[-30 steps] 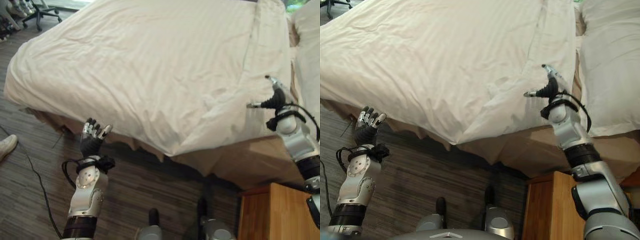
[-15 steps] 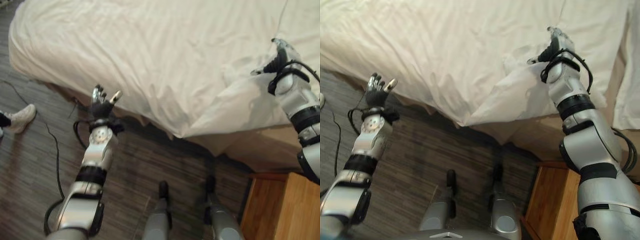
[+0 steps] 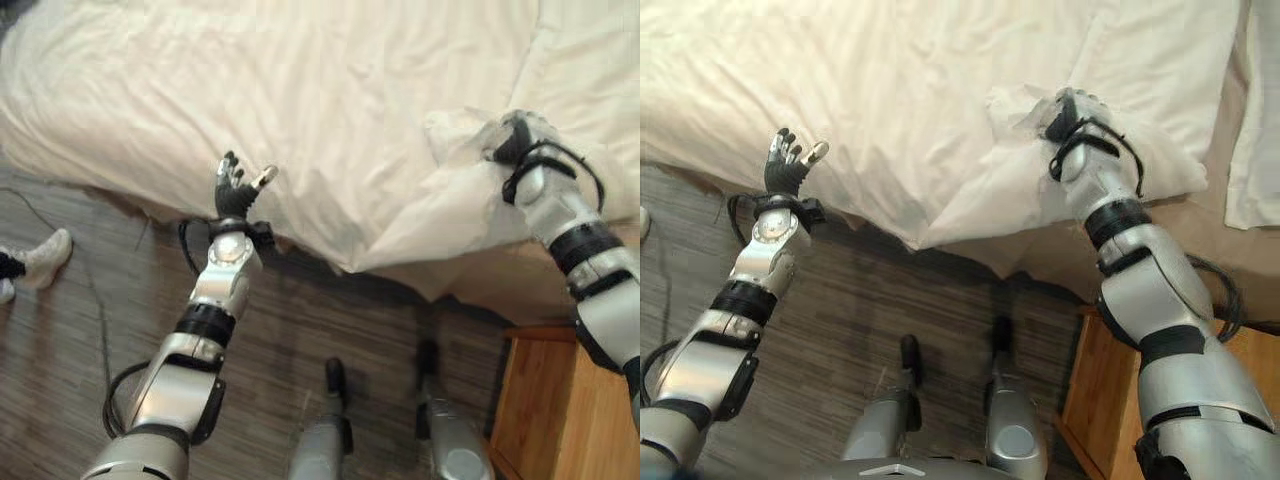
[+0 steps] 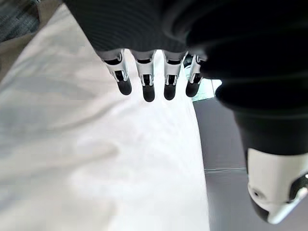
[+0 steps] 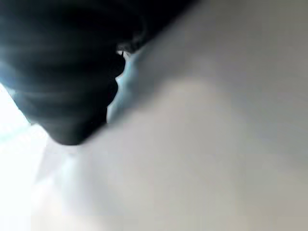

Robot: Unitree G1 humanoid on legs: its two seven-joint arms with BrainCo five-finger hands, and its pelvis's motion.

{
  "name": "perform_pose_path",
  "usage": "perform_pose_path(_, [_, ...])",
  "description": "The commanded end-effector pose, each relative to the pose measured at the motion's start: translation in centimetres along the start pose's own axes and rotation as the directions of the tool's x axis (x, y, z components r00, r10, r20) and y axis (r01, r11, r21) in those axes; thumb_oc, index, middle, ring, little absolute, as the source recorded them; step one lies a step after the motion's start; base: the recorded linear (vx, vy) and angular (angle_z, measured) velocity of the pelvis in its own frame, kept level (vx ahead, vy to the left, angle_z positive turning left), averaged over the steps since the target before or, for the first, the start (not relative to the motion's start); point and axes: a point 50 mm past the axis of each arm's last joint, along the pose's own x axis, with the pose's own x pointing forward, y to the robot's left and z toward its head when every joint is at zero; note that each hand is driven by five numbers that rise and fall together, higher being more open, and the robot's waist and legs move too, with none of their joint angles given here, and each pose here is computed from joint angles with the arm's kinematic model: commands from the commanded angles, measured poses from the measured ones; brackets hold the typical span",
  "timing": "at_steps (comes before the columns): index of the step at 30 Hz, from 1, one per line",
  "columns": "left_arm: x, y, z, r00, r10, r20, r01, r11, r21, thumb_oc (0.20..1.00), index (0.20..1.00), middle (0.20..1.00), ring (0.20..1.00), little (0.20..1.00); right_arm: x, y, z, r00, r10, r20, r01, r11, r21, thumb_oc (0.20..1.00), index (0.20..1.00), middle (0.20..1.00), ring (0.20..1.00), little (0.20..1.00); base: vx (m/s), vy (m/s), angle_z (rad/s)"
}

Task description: Making the bed.

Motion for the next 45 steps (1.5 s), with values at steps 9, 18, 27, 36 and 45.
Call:
perform_pose_path(9, [-6.6, 3.9, -5.2, 0.993, 0.001, -0.119, 0.000, 1.000, 0.005, 1.000, 1.000, 1.000, 1.000, 1.000, -7.1, 2.4, -7.3, 0.997, 0.051, -0.060, -0.057, 0.993, -0.099, 0.200, 0.200, 0.200, 0.200, 0.200, -0.01, 0.107, -0.13])
perform_pose_path(18, [-10.7, 4.9, -8.3, 0.970, -0.008, -0.242, 0.015, 1.000, 0.027, 1.000, 1.000, 1.000, 1.000, 1.000, -15.0, 8.4, -12.5, 0.943, 0.213, -0.254, -0.226, 0.974, -0.020, 0.200, 0.200, 0.200, 0.200, 0.200, -0.06, 0.083, -0.20])
perform_pose_path(27, [-12.7, 5.1, -9.2, 0.964, 0.025, -0.265, -0.018, 0.999, 0.028, 1.000, 1.000, 1.000, 1.000, 1.000, -27.6, 16.4, -17.0, 0.710, 0.512, -0.484, -0.568, 0.822, 0.038, 1.000, 1.000, 1.000, 1.000, 1.000, -0.03, 0.041, -0.16])
perform_pose_path(36, [-12.8, 3.2, -9.4, 0.967, 0.031, -0.252, -0.026, 0.999, 0.022, 1.000, 1.000, 1.000, 1.000, 1.000, -42.3, 20.9, -18.7, 0.197, 0.604, -0.772, -0.738, 0.610, 0.289, 1.000, 1.000, 1.000, 1.000, 1.000, -0.01, 0.024, -0.16])
perform_pose_path(45, [-11.5, 2.8, -8.6, 0.973, 0.034, -0.226, -0.036, 0.999, -0.003, 1.000, 1.000, 1.000, 1.000, 1.000, -26.3, 17.8, -18.1, 0.590, 0.429, -0.684, -0.284, 0.903, 0.322, 0.200, 0.200, 0.200, 0.200, 0.200, 0.02, -0.005, -0.09])
